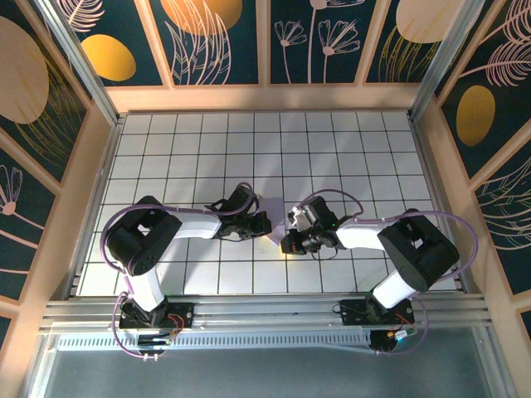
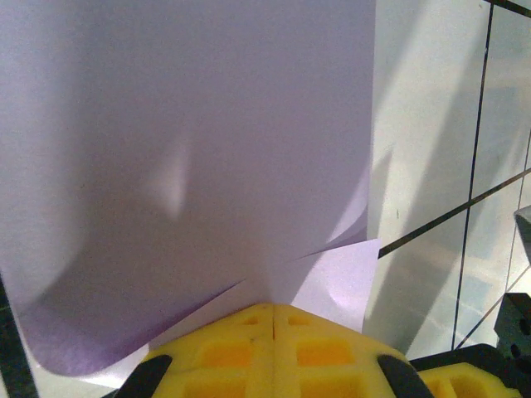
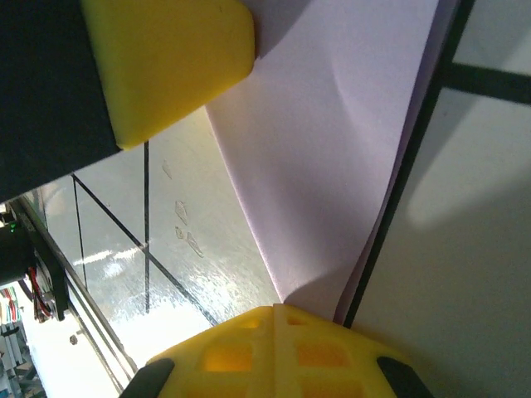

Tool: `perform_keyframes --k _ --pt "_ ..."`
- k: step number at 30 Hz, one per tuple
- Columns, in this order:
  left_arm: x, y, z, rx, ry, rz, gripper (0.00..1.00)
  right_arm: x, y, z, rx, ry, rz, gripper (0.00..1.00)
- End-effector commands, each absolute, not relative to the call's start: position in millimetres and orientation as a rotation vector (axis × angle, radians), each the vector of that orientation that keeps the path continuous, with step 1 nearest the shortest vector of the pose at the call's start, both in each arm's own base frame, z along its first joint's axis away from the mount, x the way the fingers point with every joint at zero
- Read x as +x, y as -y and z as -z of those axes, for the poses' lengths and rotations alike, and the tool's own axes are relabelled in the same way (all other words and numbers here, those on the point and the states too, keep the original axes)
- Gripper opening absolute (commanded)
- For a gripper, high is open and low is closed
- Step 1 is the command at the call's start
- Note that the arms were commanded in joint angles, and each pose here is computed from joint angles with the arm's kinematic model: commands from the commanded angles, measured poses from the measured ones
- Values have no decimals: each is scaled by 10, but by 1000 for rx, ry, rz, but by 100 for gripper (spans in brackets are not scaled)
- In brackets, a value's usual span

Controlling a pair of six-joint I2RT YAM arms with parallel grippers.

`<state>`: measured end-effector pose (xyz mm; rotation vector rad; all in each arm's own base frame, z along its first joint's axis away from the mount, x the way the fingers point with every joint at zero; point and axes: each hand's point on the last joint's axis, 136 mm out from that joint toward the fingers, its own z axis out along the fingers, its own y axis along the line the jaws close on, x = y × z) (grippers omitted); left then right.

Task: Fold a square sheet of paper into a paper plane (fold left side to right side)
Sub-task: Third fold the triangle at the center of the table.

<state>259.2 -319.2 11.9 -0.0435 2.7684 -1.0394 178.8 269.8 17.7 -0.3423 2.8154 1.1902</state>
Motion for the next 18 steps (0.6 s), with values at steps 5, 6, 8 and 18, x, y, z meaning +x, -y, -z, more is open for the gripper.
perform_keyframes --k 5,6,8,18 --pt "2447 2914 271 -120 -2902 827 2 1667 -2623 -33 -319 -2887 -1145 0" --pt "2447 2914 270 -121 -2903 827 2 1659 -2600 -15 -312 -2897 -1131 0" --pt "2449 2910 273 -124 -2903 823 2 1630 -2552 21 -306 -2919 -1099 0" --pt "2470 2908 274 -122 -2903 809 2 1591 -2423 -102 -311 -2922 -1020 0"
